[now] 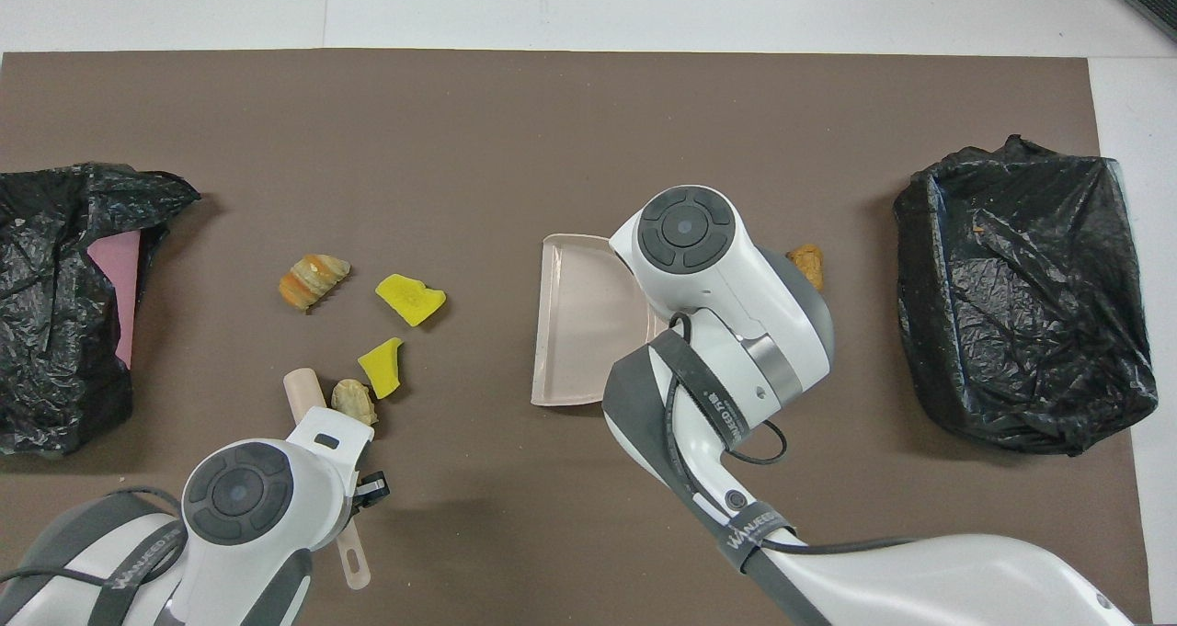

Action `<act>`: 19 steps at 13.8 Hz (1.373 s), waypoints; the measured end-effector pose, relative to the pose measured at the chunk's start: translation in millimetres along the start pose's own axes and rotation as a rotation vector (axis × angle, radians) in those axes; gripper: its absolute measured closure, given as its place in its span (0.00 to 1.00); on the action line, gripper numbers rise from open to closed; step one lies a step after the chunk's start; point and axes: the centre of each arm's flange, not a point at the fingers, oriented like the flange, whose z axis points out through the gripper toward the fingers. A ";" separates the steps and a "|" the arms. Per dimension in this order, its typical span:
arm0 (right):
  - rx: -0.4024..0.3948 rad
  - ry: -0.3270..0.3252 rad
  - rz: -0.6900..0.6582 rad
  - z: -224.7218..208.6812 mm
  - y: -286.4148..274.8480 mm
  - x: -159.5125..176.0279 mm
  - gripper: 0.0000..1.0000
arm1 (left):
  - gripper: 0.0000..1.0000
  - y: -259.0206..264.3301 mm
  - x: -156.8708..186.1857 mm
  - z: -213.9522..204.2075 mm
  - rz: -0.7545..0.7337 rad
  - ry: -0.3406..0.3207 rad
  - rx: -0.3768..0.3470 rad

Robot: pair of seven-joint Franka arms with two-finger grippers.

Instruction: Sweep and dump trash in bin

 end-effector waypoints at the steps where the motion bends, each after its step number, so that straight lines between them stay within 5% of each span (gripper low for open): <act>1: -0.003 0.002 0.000 -0.4 0.2 0.1 0.68 | 0.74 7.1 -0.2 0.7 0.007 0.014 -0.028; 8: -0.017 -0.012 -0.007 -0.7 0.3 -1.5 0.68 | 0.74 69.1 26.8 -3.8 0.157 0.065 -0.180; 15: -0.016 -0.013 -0.005 -0.1 1.0 -2.8 0.68 | 0.74 176.3 -32.6 -16.8 0.382 0.132 -0.305; 19: -0.016 -0.015 -0.005 0.3 1.3 -3.4 0.68 | 0.74 196.6 -30.1 -43.3 0.385 0.130 -0.340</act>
